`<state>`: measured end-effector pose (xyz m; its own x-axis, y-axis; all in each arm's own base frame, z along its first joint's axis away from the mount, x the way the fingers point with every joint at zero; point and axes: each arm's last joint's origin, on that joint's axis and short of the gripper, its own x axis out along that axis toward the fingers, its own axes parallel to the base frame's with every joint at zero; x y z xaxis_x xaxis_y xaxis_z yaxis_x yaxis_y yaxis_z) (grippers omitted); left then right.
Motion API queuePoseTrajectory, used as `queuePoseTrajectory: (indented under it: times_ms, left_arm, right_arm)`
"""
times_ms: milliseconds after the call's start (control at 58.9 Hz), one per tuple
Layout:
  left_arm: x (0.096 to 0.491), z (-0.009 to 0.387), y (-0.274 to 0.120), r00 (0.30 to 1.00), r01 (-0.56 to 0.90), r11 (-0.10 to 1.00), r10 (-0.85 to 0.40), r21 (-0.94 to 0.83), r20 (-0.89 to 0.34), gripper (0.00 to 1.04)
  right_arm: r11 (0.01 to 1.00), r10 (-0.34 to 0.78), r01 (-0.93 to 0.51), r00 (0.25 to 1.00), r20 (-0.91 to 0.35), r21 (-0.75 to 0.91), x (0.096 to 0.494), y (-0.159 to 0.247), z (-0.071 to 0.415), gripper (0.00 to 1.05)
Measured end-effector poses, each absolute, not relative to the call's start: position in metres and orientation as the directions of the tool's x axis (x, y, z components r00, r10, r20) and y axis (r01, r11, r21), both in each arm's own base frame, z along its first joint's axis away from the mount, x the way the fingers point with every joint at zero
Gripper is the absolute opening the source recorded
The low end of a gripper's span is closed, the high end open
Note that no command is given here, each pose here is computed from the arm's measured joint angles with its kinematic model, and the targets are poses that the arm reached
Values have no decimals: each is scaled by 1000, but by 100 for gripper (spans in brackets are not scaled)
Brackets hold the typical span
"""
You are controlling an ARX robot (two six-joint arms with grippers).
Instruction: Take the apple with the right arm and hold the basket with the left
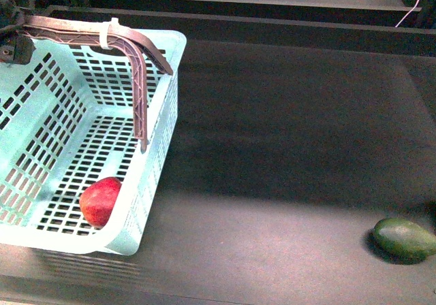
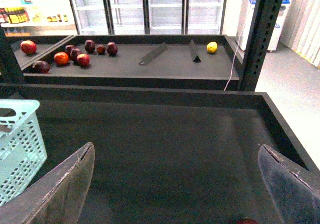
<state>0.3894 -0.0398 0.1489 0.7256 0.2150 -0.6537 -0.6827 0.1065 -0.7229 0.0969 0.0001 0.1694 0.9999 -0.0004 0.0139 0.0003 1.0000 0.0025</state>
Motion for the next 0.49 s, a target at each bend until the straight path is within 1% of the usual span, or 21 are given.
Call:
queuePoseTrajectory:
  times_ms: [288,407,458,492]
  left_arm:
    - [387,148,-39,702,-707,103,226,-700,-676,17]
    - [383,155,-40,694,-714,103,231,-693,-682,44]
    - [380,160,-40,689,-719,98,229,-688,-688,51]
    - [376,165,-41,682,-726,96,230,-681,-694,58]
  right_arm:
    - [1000,0,0,1000,14,3,97,0,169,96]
    - [1000,0,0,1000,14,3,97,0,169,96]
    - [1000,0,0,1000,14,3,97,0,169,96]
    - [1000,0,0,1000,14,3,97,0,169,96]
